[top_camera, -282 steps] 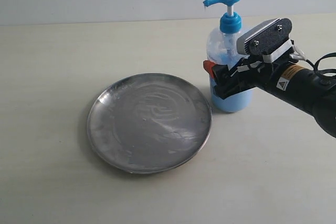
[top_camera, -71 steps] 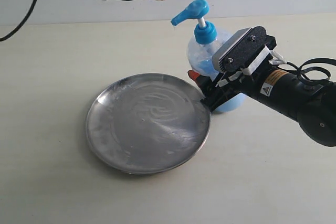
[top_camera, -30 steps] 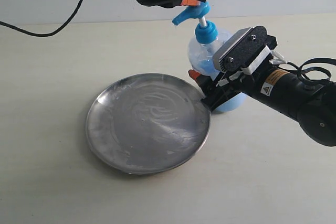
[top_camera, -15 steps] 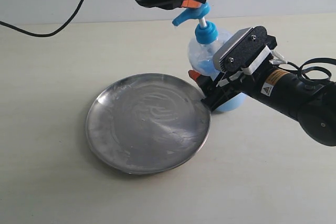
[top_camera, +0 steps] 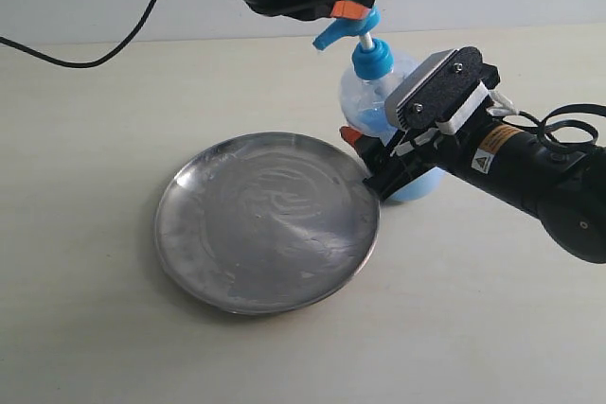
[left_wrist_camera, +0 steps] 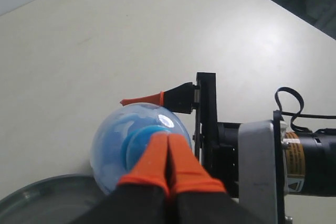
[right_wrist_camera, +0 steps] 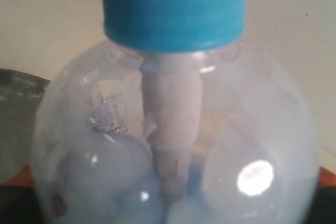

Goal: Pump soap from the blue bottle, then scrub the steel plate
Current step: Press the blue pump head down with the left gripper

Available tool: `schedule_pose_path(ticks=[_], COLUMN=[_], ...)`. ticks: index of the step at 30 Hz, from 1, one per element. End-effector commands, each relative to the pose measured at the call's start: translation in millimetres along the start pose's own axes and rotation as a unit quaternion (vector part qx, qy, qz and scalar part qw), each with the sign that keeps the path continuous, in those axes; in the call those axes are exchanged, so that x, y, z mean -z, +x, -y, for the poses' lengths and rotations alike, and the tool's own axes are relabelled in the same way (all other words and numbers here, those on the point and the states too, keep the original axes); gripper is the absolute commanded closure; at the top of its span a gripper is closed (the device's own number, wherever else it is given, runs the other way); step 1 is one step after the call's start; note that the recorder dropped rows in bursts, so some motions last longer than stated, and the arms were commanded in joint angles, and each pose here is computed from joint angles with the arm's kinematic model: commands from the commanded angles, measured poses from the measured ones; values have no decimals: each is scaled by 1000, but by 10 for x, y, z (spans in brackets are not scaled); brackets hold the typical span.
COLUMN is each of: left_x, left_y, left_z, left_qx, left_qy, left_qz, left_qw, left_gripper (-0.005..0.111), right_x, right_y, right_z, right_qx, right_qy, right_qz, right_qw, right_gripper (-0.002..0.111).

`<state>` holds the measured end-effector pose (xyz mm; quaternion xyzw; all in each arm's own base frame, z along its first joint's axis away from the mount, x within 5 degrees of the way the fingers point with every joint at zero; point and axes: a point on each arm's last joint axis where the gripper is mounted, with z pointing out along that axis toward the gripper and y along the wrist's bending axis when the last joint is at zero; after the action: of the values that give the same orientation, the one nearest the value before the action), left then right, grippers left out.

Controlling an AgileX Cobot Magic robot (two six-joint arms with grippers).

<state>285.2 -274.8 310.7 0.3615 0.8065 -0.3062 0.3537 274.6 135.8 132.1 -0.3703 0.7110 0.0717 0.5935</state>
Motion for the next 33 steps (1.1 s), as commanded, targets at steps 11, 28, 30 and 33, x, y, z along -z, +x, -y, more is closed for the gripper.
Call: schedule_pose_path(ticks=[11, 28, 30, 33], left_x=[-278, -373, -420, -488], left_y=[278, 337, 373, 424], left_z=[-65, -152, -172, -199], left_qx=[5, -5, -4, 3], left_qy=[21, -4, -5, -5], left_qz=[-83, -92, -100, -109], left_qw=[996, 996, 995, 994], left_gripper=[107, 107, 107, 107], right_x=[-8, -6, -6, -6], right_y=[-69, -77, -77, -77], right_z=[-28, -46, -46, -46], right_qx=[11, 19, 19, 19], right_qy=[-18, -27, -27, -27], right_qz=[23, 28, 28, 28], right_qw=[1000, 999, 999, 999], right_gripper=[108, 108, 108, 108])
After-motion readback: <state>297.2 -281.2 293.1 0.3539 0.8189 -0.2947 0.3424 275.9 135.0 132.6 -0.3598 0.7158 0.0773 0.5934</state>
